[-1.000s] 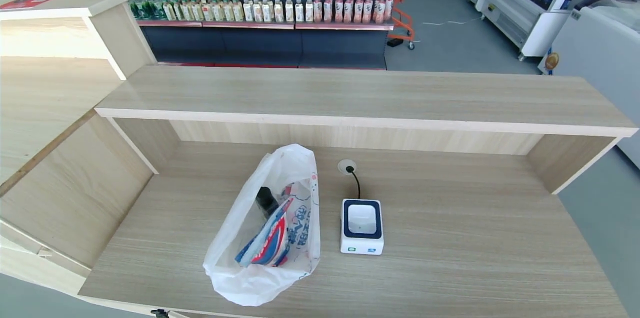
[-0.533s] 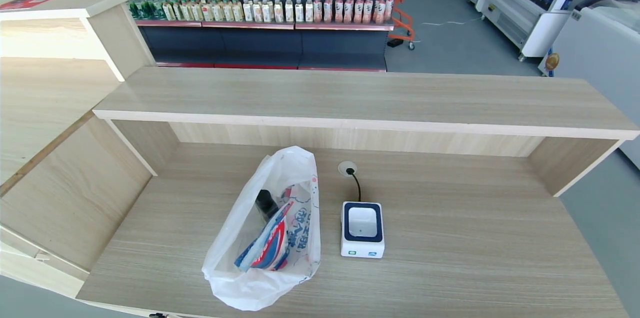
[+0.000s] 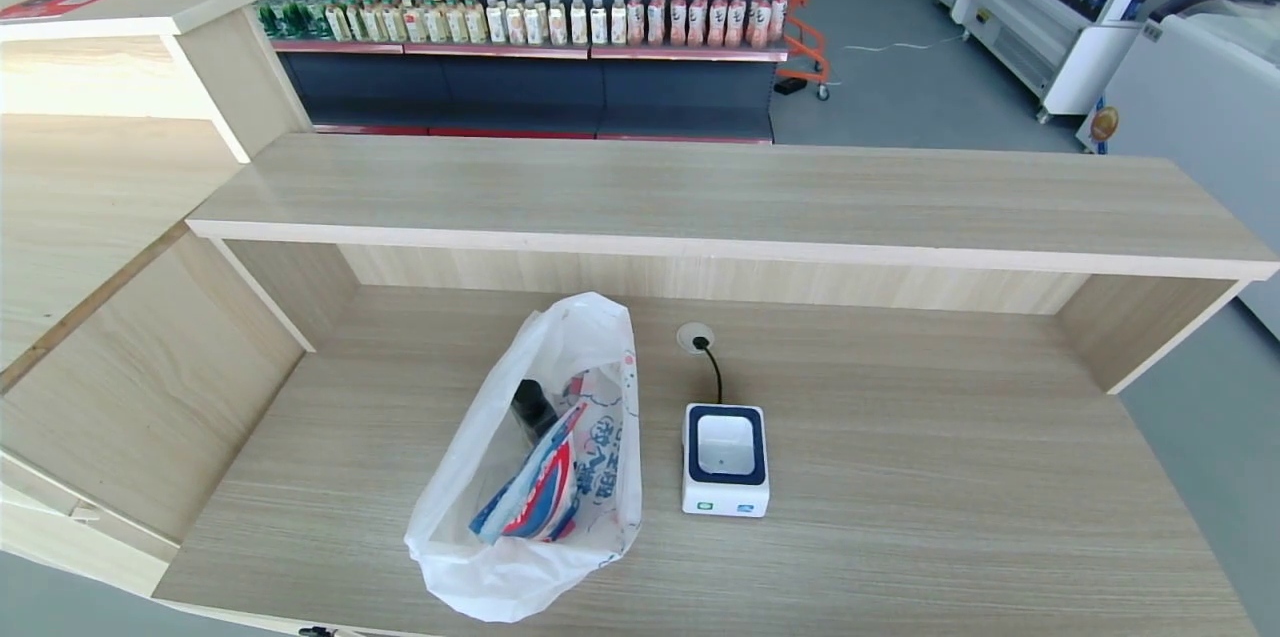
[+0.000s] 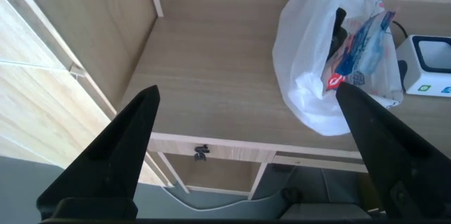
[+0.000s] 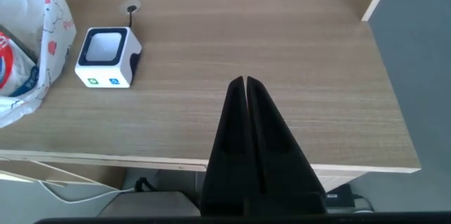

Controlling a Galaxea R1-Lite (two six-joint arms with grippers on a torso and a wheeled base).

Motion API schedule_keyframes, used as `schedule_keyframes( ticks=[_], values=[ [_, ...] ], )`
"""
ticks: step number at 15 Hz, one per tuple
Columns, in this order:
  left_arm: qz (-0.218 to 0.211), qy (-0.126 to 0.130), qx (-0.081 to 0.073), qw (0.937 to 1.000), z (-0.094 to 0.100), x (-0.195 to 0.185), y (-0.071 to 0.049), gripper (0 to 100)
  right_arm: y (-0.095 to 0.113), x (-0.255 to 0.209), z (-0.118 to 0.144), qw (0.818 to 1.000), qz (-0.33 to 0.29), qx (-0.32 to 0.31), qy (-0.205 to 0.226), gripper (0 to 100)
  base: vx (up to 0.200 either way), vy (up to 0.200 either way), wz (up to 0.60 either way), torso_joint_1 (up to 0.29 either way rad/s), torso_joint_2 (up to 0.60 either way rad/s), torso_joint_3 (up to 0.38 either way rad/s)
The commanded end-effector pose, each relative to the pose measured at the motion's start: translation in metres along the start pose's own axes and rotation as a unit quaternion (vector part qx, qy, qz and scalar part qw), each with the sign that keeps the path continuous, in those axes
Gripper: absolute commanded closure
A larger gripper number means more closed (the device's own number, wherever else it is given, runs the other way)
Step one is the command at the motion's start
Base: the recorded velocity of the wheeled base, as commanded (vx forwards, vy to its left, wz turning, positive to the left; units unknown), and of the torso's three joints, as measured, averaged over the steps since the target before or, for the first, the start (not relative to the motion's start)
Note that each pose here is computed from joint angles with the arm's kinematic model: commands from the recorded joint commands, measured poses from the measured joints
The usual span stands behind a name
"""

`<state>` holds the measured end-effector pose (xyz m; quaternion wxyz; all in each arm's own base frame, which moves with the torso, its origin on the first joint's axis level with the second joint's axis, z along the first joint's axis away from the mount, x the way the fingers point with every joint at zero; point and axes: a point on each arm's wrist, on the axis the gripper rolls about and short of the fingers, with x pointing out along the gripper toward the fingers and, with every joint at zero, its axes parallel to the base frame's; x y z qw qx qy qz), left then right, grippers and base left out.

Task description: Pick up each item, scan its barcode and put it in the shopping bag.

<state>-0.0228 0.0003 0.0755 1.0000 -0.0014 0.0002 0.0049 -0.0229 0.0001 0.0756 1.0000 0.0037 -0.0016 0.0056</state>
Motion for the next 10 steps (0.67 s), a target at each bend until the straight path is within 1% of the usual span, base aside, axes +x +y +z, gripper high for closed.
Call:
schedule_keyframes(
  ticks=[1, 10],
  values=[
    [0.000, 0.000, 0.000, 1.0000, 0.0000, 0.0000, 0.0000, 0, 0.0000, 0.0001, 0.0001, 1.000, 0.000, 0.000, 0.001, 100, 0.000, 0.000, 0.00, 0.000, 0.00, 0.000],
    [0.000, 0.000, 0.000, 1.0000, 0.0000, 0.0000, 0.0000, 0, 0.0000, 0.0001, 0.0001, 1.000, 0.000, -0.002, 0.001, 100, 0.000, 0.000, 0.00, 0.000, 0.00, 0.000]
  ],
)
